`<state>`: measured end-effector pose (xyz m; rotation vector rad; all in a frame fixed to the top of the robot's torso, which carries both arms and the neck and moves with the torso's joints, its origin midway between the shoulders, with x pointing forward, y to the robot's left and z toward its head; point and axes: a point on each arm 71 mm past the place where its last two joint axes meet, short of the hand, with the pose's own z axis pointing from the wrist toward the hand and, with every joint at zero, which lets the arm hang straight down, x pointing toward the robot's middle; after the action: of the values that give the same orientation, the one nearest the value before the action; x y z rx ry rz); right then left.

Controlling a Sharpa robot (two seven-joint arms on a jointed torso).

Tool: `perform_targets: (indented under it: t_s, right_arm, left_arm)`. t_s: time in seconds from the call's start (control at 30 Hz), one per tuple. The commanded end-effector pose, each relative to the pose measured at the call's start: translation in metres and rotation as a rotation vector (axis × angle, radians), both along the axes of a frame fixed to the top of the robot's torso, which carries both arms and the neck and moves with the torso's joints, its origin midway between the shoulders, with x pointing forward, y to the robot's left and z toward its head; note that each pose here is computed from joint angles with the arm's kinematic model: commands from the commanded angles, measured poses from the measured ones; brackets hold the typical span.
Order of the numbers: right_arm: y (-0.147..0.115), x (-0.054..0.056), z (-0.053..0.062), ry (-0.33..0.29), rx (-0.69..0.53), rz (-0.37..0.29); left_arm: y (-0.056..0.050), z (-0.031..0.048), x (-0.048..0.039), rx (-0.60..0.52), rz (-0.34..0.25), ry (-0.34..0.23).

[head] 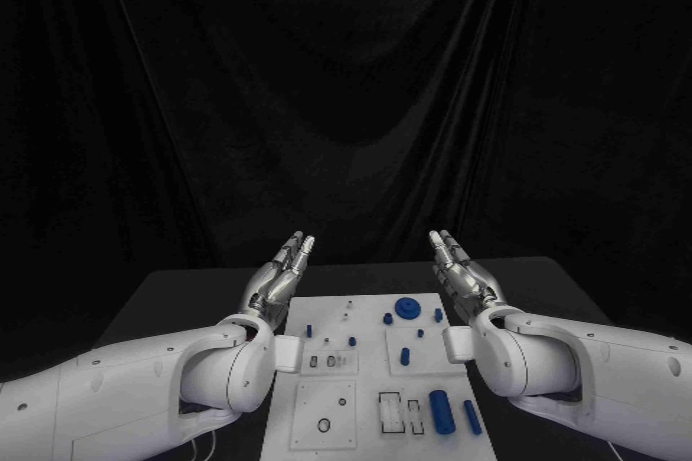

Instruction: Assemble the parts on the task board

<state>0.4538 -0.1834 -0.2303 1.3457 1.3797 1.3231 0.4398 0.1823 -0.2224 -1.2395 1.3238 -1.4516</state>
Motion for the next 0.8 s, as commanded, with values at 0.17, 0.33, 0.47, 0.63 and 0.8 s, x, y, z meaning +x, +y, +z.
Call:
perform_targets:
  t_s: [0.17, 0.33, 0.47, 0.63, 0.8]
  right_arm:
    - [0.005, -0.003, -0.001, 0.109, 0.186, 0.05]
    - [-0.009, 0.002, -0.001, 0.097, 0.206, 0.055]
    - [-0.014, 0.003, 0.0, 0.084, 0.212, 0.072]
    - [-0.021, 0.003, 0.002, 0.044, 0.19, 0.126]
    - [-0.03, 0.003, 0.006, -0.01, 0.145, 0.174]
  left_arm:
    - [-0.004, 0.0087, -0.0031, -0.178, -0.044, -0.037]
    - [0.01, 0.0091, 0.0101, -0.191, -0.051, -0.116]
    - [0.01, 0.0101, 0.0136, -0.16, -0.074, -0.163]
    - [0.011, 0.0104, 0.0175, -0.142, -0.093, -0.196]
    - [0.016, 0.0117, 0.0202, -0.113, -0.121, -0.245]
